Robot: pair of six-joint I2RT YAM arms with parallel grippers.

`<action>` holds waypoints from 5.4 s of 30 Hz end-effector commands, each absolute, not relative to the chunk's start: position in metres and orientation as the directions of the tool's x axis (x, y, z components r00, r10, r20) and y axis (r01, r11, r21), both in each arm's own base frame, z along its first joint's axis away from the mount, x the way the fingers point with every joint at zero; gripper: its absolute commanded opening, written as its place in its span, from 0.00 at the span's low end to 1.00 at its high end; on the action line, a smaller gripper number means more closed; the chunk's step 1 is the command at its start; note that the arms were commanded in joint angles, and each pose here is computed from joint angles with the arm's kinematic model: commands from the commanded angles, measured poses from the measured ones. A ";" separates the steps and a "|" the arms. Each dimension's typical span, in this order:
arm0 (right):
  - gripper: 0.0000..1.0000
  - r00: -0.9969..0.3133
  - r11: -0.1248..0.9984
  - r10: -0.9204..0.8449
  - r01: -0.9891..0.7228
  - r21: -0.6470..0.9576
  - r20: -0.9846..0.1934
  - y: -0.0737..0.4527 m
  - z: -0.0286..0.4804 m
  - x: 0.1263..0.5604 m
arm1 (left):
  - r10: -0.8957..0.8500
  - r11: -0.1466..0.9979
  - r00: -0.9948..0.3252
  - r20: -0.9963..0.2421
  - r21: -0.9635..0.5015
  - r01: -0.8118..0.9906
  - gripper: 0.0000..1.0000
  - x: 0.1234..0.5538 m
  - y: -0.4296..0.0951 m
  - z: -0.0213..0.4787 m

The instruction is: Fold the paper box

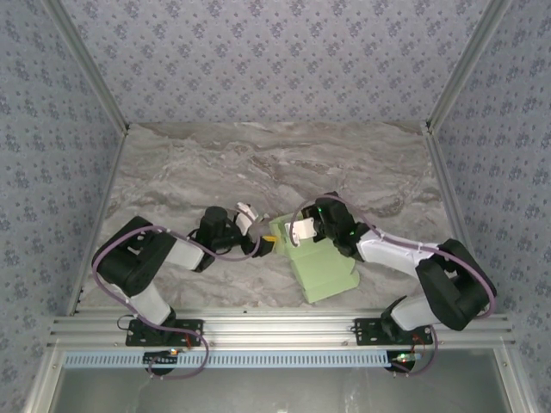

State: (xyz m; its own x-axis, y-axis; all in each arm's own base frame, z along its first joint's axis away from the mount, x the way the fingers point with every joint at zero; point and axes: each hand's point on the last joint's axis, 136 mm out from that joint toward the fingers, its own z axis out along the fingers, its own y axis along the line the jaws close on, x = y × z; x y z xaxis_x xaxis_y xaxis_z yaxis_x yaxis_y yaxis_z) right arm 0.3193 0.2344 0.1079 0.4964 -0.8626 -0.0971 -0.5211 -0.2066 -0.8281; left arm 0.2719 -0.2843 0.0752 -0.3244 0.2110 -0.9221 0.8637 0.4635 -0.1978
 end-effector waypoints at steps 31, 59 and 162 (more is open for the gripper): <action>0.00 0.528 -0.130 -0.849 -0.245 -0.961 -0.020 0.254 0.137 0.323 | 0.252 0.580 -0.184 -0.950 -0.004 0.815 0.74 0.299 -0.260 0.088; 0.00 0.541 -0.171 -0.840 -0.339 -0.925 -0.043 0.245 0.131 0.311 | 0.194 0.449 -0.112 -0.975 -0.014 0.894 0.67 0.258 -0.263 0.096; 0.00 0.405 0.074 -0.894 -0.286 -0.955 -0.191 0.256 0.116 0.288 | 0.218 0.715 0.036 -0.975 0.184 0.674 0.21 0.324 -0.335 0.087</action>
